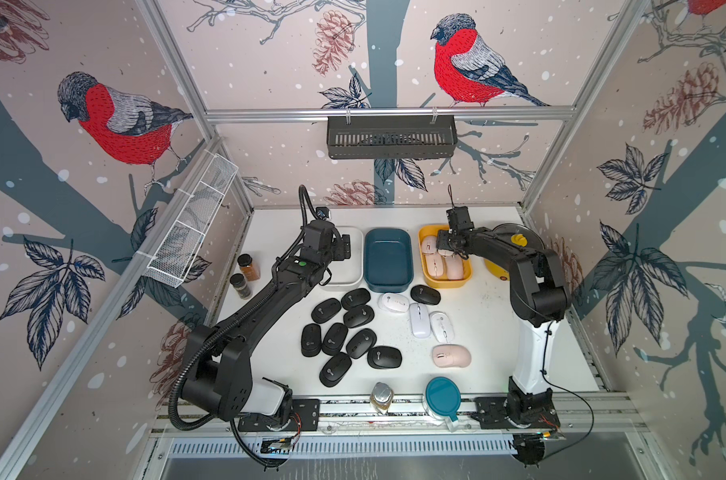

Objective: Place the mice by color into the storage box
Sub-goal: Place the mouse in the storage box.

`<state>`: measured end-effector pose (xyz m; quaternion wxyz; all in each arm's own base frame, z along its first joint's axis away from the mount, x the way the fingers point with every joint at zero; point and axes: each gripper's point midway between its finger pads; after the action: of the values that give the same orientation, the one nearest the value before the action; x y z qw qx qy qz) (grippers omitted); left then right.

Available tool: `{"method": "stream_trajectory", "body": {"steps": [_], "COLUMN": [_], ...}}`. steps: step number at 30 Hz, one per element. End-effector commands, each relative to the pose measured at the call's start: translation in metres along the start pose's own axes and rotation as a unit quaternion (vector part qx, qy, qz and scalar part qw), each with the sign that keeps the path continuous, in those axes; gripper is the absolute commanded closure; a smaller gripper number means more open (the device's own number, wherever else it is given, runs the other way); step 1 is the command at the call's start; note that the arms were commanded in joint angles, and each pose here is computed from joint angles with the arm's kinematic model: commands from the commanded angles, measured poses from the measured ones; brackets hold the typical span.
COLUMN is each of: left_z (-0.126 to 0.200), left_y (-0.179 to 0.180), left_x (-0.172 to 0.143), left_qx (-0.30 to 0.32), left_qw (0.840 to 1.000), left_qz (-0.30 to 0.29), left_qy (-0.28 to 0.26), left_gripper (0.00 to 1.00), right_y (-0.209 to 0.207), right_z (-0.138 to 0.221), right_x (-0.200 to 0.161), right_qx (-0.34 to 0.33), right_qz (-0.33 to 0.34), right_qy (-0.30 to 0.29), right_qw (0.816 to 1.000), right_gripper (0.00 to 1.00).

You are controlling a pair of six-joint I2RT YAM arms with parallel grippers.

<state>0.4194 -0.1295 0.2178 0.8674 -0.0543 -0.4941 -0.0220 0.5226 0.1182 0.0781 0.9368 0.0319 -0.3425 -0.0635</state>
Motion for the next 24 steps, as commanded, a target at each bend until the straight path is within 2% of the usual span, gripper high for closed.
{"method": "stream_trajectory", "body": {"steps": [1, 6, 12, 17, 24], "left_z": [0.004, 0.007, 0.022, 0.036, 0.046], "left_y": [0.001, 0.000, -0.009, -0.028, -0.048], "left_x": [0.008, 0.012, 0.023, 0.028, -0.009], "left_qx": [0.004, -0.001, -0.012, -0.020, -0.055], "left_qw": [1.000, 1.000, 0.999, 0.999, 0.998], "left_qz": [0.003, 0.007, 0.006, -0.009, 0.012], "left_qy": [-0.012, -0.016, -0.029, -0.031, 0.014], "left_gripper": [0.13, 0.13, 0.13, 0.14, 0.15], "right_y": [0.009, 0.019, 0.043, 0.060, 0.067], "right_z": [0.018, 0.046, 0.105, 0.152, 0.202], "right_x": [0.018, 0.030, 0.024, -0.009, -0.067], "right_qx": [0.007, 0.018, 0.059, 0.101, 0.160], "right_qz": [0.002, 0.009, 0.021, 0.035, 0.032], "right_qy": [-0.025, -0.049, -0.089, -0.098, -0.102], "right_qw": [1.000, 0.999, 0.994, 0.989, 0.981], "right_gripper": [0.28, 0.28, 0.28, 0.28, 0.28]}}
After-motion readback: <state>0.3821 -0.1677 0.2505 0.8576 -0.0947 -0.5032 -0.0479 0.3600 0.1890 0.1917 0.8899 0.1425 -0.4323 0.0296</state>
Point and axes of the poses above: each gripper's point midway between its finger pads, its own z axis back along the fingers, its own y axis along the line the jaws close on, x = y × z, and after that the axes turned 2 degrees about -z, right-handed
